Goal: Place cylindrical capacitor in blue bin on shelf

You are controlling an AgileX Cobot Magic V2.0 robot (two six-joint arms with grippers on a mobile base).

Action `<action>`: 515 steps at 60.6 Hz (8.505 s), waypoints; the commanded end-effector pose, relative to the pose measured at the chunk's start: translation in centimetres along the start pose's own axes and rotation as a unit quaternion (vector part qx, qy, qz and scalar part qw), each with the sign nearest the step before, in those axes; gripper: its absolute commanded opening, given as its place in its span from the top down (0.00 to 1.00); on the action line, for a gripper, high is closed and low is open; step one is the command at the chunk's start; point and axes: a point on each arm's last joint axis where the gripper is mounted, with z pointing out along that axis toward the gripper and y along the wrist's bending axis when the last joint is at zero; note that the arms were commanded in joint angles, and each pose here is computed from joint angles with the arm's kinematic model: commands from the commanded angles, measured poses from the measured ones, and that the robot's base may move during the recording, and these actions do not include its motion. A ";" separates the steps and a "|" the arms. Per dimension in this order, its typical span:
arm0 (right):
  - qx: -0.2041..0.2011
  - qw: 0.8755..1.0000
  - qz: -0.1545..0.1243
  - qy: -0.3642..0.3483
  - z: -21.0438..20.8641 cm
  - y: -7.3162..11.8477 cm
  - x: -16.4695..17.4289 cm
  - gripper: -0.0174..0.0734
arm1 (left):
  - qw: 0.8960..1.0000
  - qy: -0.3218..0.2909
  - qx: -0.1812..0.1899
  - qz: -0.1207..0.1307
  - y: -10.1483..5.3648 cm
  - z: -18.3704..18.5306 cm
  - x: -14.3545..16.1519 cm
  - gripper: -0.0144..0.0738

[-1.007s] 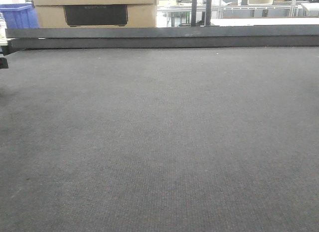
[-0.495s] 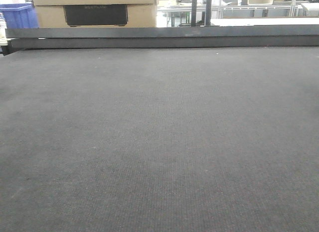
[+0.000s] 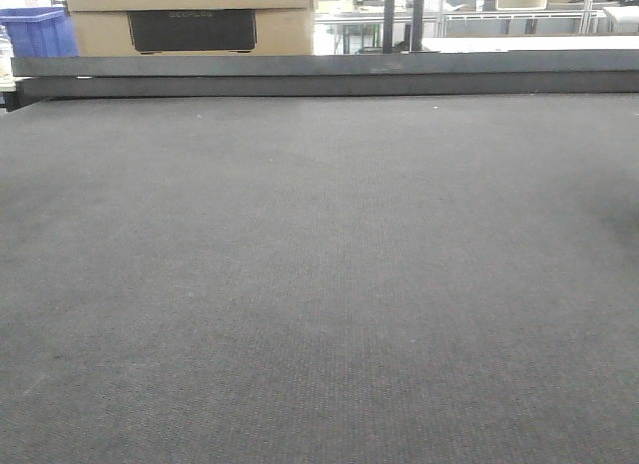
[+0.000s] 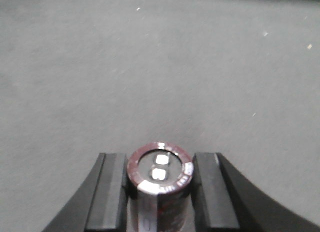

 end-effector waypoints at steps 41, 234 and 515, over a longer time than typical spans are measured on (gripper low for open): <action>-0.016 0.987 -0.028 -0.158 -15.3 1.0 1.6 0.95 | 0.997 -0.072 0.001 0.011 0.3 -16.9 2.0 0.96; -0.016 0.983 -0.029 -0.180 -16.3 1.0 1.7 0.95 | 0.996 -0.090 0.001 0.010 0.4 -18.0 2.2 0.96; -0.015 0.979 -0.029 -0.201 -17.1 1.0 1.8 0.95 | 0.994 -0.108 -0.005 0.017 0.5 -18.6 2.1 0.96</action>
